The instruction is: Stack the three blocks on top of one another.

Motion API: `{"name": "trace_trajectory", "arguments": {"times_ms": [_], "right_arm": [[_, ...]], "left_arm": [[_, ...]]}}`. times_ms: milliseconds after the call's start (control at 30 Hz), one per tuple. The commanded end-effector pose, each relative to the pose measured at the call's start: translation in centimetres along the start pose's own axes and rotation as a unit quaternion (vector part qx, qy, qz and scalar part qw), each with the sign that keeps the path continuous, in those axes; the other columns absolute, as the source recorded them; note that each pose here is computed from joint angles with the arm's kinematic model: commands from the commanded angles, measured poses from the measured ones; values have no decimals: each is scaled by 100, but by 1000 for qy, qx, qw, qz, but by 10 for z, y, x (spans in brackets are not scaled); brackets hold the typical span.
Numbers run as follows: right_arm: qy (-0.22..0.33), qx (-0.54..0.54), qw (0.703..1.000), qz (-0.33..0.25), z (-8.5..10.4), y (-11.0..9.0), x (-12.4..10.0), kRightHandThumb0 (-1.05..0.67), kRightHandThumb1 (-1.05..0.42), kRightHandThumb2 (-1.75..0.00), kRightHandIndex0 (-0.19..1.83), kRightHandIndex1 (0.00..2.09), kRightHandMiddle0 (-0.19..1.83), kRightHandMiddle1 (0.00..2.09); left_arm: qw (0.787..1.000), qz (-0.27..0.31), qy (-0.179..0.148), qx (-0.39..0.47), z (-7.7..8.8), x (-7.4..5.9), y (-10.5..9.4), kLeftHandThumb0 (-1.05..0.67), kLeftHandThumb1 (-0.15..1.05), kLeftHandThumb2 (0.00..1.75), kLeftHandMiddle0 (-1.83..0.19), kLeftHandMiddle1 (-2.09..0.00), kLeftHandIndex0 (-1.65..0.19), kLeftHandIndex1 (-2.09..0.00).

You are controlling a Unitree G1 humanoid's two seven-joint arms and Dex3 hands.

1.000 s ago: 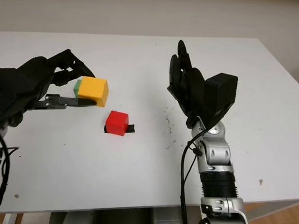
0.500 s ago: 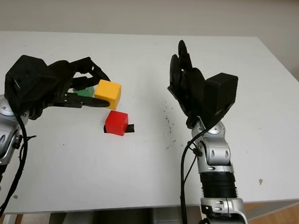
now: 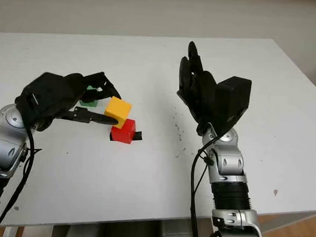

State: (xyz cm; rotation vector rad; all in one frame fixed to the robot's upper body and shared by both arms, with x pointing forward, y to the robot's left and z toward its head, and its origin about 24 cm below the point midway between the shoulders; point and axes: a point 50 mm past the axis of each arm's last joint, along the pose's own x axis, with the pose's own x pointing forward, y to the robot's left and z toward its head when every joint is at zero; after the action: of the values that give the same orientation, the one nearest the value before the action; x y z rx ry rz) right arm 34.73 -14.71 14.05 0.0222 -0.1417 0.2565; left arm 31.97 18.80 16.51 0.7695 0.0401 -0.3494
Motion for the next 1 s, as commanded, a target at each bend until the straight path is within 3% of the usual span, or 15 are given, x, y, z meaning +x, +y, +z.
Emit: {"name": "trace_trajectory", "arguments": {"times_ms": [0, 967], "right_arm": [[-12, 0, 1000, 1, 6, 0, 0, -82, -105, -73, -19, 0, -19, 0], [-16, -3, 1000, 2, 7, -2, -1, -81, -105, -73, -19, 0, -19, 0]], "left_arm": [[1000, 2, -7, 15, 4, -2, 1, -40, 94, 6, -34, -5, -36, -164], [1000, 11, -4, -12, -1, 9, -7, -42, 96, 6, -33, -5, -35, -161]]}}
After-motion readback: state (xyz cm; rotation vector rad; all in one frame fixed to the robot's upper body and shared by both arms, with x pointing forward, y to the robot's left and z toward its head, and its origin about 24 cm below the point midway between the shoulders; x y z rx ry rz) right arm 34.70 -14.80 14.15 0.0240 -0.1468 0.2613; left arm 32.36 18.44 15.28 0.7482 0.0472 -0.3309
